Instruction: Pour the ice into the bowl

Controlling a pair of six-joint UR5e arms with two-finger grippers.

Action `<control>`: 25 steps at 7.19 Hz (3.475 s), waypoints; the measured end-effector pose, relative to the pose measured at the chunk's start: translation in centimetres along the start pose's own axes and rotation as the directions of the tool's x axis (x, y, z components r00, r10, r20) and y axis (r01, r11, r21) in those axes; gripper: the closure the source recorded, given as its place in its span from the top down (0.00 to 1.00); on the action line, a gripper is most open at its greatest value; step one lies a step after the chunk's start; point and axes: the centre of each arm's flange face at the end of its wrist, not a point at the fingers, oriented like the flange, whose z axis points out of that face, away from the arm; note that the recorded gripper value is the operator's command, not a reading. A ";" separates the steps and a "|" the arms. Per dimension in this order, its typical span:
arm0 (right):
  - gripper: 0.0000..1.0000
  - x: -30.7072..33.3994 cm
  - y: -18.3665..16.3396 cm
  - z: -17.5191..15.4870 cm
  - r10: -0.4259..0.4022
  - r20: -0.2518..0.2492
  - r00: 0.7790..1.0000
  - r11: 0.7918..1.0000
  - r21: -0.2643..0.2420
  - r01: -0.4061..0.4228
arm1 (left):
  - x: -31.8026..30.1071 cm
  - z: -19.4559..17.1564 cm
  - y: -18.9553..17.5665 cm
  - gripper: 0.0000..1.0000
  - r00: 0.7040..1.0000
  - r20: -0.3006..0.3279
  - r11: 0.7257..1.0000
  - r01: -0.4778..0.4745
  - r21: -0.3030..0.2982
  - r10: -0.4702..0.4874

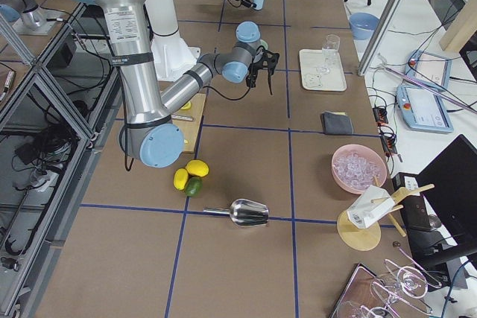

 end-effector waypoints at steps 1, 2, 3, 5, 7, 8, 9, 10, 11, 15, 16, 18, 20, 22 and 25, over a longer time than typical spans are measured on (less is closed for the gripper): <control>1.00 0.0 0.0 0.0 0.000 -0.001 1.000 1.000 0.000 0.000 | 0.1 0.4 -0.3 1.00 1.000 0.006 1.000 0.003 0.009 -0.003; 1.00 0.0 0.0 0.1 0.001 -0.002 1.000 1.000 0.000 -0.001 | 0.5 0.9 -0.6 1.00 1.000 0.011 1.000 0.010 0.019 -0.010; 1.00 0.1 0.0 0.2 0.001 -0.004 1.000 1.000 -0.001 -0.001 | 1.1 1.4 -0.7 0.99 1.000 0.015 0.999 0.015 0.028 -0.016; 1.00 0.0 0.2 0.4 0.003 -0.005 1.000 1.000 -0.004 -0.003 | 1.7 2.4 -1.5 0.89 0.999 0.027 0.999 0.019 0.045 -0.020; 1.00 0.0 0.3 0.5 0.005 -0.005 1.000 1.000 -0.006 -0.005 | 1.7 2.8 -2.0 0.32 0.999 0.034 0.998 0.022 0.055 -0.023; 1.00 -0.1 0.3 0.5 0.006 -0.005 1.000 1.000 -0.007 -0.006 | 1.8 2.9 -2.1 0.18 0.999 0.033 0.998 0.024 0.056 -0.026; 1.00 -0.1 0.3 0.5 0.008 -0.004 1.000 1.000 -0.007 -0.008 | 1.9 2.9 -2.2 0.01 0.999 0.028 0.998 0.031 0.058 -0.033; 1.00 -0.2 0.4 0.4 0.008 -0.002 1.000 1.000 -0.008 -0.009 | 2.1 2.8 -2.7 0.00 0.999 0.016 0.997 0.034 0.064 -0.035; 1.00 -0.2 0.4 0.4 0.008 -0.001 1.000 1.000 -0.008 -0.008 | 2.4 2.5 -3.6 0.00 0.999 -0.015 0.997 0.030 0.076 -0.029; 1.00 -0.1 0.4 0.5 0.009 -0.004 1.000 1.000 -0.009 -0.009 | 6.5 1.3 -7.2 0.00 0.991 -0.130 0.991 -0.002 0.133 0.020; 1.00 0.0 0.4 0.5 0.010 -0.006 1.000 1.000 -0.009 -0.010 | 9.5 0.9 -8.6 0.00 0.986 -0.161 0.988 -0.011 0.151 0.036; 1.00 0.3 0.2 0.5 0.010 -0.010 1.000 1.000 -0.006 -0.010 | 15.3 -0.4 -11.2 0.00 0.973 -0.222 0.983 -0.019 0.182 0.060; 1.00 1.3 -0.2 0.4 0.015 -0.023 1.000 1.000 0.001 -0.015 | 21.5 -1.5 -13.4 0.00 0.954 -0.266 0.970 -0.080 0.228 0.141; 1.00 1.8 -0.5 0.3 0.020 -0.029 0.999 1.000 0.007 -0.019 | 26.8 -1.6 -13.9 0.00 0.917 -0.256 0.936 -0.242 0.255 0.307; 1.00 2.2 -0.9 0.1 0.026 -0.032 0.999 1.000 0.014 -0.025 | 33.2 -1.5 -13.4 0.00 0.746 -0.240 0.782 -0.568 0.257 0.621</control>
